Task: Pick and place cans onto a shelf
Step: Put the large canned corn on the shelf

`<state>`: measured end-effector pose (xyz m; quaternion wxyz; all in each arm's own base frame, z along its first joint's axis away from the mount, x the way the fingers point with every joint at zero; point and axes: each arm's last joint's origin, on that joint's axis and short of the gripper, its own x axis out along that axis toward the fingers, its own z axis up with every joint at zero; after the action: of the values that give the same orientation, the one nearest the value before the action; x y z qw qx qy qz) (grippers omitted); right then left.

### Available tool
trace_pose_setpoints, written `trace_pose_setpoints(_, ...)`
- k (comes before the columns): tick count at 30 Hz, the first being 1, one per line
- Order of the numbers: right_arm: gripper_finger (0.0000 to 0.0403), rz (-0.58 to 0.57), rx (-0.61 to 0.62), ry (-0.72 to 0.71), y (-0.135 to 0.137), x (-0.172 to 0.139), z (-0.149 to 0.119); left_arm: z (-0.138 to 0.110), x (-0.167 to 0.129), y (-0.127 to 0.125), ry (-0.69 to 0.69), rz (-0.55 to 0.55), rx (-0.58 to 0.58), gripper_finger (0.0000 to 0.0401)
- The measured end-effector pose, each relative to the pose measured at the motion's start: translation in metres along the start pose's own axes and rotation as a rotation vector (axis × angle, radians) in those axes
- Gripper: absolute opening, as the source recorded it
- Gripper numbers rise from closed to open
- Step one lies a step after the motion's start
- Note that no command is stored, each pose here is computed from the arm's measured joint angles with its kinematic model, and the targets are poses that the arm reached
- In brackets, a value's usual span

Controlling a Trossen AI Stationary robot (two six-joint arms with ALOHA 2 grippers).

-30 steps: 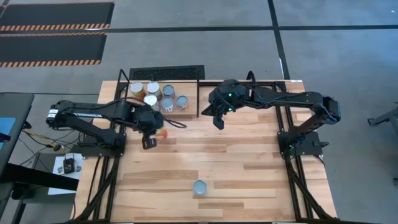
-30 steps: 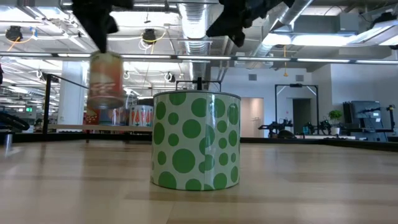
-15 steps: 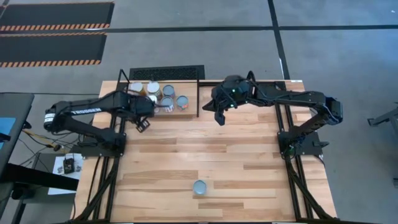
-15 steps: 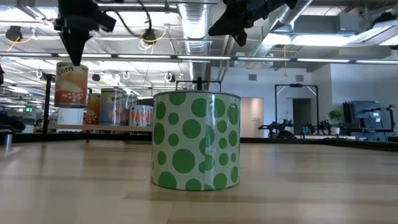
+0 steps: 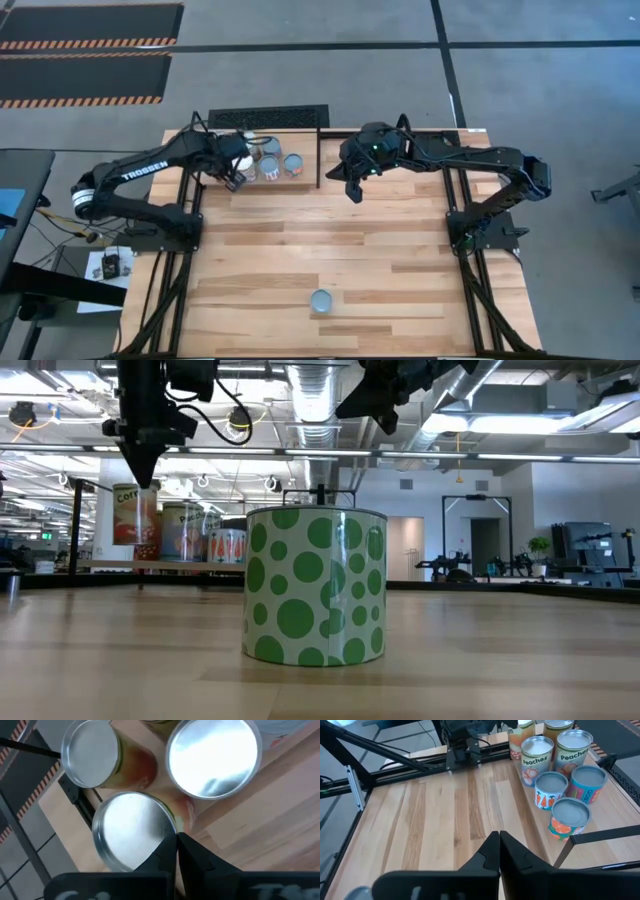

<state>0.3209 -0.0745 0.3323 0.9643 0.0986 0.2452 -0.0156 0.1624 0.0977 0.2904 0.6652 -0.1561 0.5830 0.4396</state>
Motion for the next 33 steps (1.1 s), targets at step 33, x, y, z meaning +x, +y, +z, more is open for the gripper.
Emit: trace_pose_setpoints(33, 0.0019, -0.004, -0.005, 0.021, 0.000, 0.000, -0.002, 0.016, 0.026, 0.010, 0.034, -0.031, 0.008, 0.0010)
